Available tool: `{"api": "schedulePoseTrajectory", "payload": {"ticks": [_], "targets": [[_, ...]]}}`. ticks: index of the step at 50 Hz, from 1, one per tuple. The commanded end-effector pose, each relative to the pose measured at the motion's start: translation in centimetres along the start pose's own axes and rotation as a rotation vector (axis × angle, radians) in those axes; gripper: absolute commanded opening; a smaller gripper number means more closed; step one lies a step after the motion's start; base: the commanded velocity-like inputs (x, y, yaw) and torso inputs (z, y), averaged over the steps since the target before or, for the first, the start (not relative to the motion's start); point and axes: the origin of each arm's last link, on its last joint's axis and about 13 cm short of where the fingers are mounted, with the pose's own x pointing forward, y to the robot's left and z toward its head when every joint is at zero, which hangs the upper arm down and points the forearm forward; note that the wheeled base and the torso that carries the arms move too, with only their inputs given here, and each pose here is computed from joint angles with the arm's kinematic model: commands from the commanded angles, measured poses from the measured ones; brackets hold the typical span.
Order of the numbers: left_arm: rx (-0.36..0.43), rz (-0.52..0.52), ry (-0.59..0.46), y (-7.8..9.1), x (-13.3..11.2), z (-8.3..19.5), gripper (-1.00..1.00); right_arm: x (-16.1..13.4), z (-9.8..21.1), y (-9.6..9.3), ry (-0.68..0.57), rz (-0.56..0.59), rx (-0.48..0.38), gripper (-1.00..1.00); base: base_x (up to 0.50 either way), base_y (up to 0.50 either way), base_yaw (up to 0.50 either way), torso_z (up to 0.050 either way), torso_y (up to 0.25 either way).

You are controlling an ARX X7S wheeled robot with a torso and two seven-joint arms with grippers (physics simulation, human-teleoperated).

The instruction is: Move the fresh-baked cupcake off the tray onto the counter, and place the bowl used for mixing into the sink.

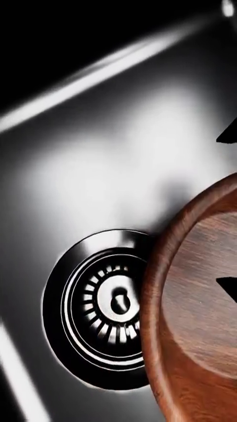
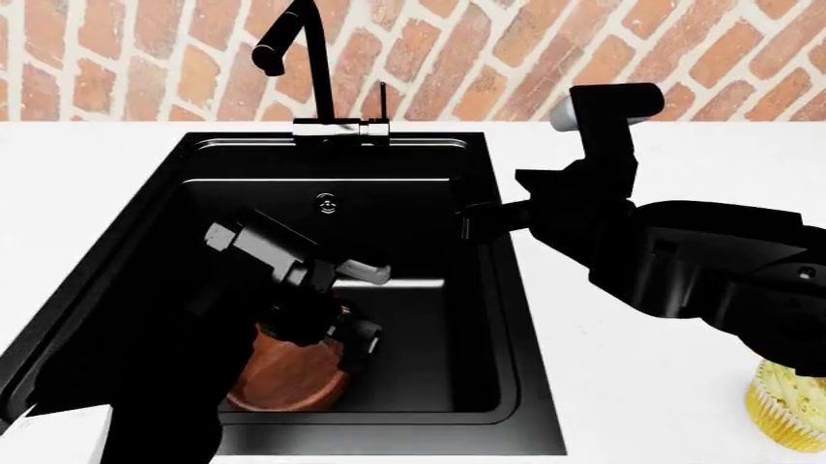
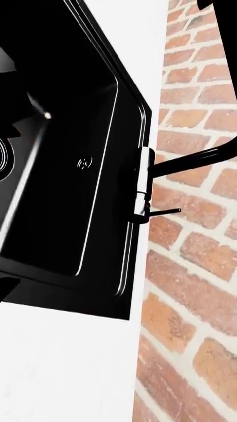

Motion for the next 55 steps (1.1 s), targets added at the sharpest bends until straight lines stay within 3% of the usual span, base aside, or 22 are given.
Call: {"api": "schedulePoseTrajectory", "payload": {"ticks": [1,8,17,30,43,49,55], "targets": [[0.010,0.013,-0.028,-0.2,-0.7,0.7,1.00,0.0,0.0,0.0,-0.008,0.005,-0.006,1.00,0.00,0.00,0.00,0.000,0.000],[0.011,0.011,-0.107,-0.5,-2.1,1.8,1.00,0.0,0.0,0.0,-0.023,0.009,-0.016,1.00,0.00,0.00,0.00,0.000,0.001],[-0.031,0.017,-0.212,-1.2,-5.4,-0.7,1.00,0.1,0.1,0.0,-0.047,0.015,-0.034,1.00,0.00,0.00,0.00,0.000,0.000],[-0.190,0.075,-0.442,-3.0,-12.4,-9.0,1.00,0.2,0.1,0.0,-0.114,0.072,-0.051,1.00,0.00,0.00,0.00,0.000,0.000],[-0.183,0.079,-0.612,-7.2,-16.6,-16.4,1.00,0.3,0.4,-0.1,-0.174,0.108,-0.169,1.00,0.00,0.00,0.00,0.000,0.000],[-0.196,0.111,-0.757,-9.9,-20.3,-21.3,1.00,0.4,0.6,-0.1,-0.189,0.140,-0.271,1.00,0.00,0.00,0.00,0.000,0.000],[-0.205,0.125,-0.826,-11.1,-22.1,-23.8,1.00,0.5,0.7,-0.1,-0.242,0.185,-0.339,1.00,0.00,0.00,0.00,0.000,0.000]]}}
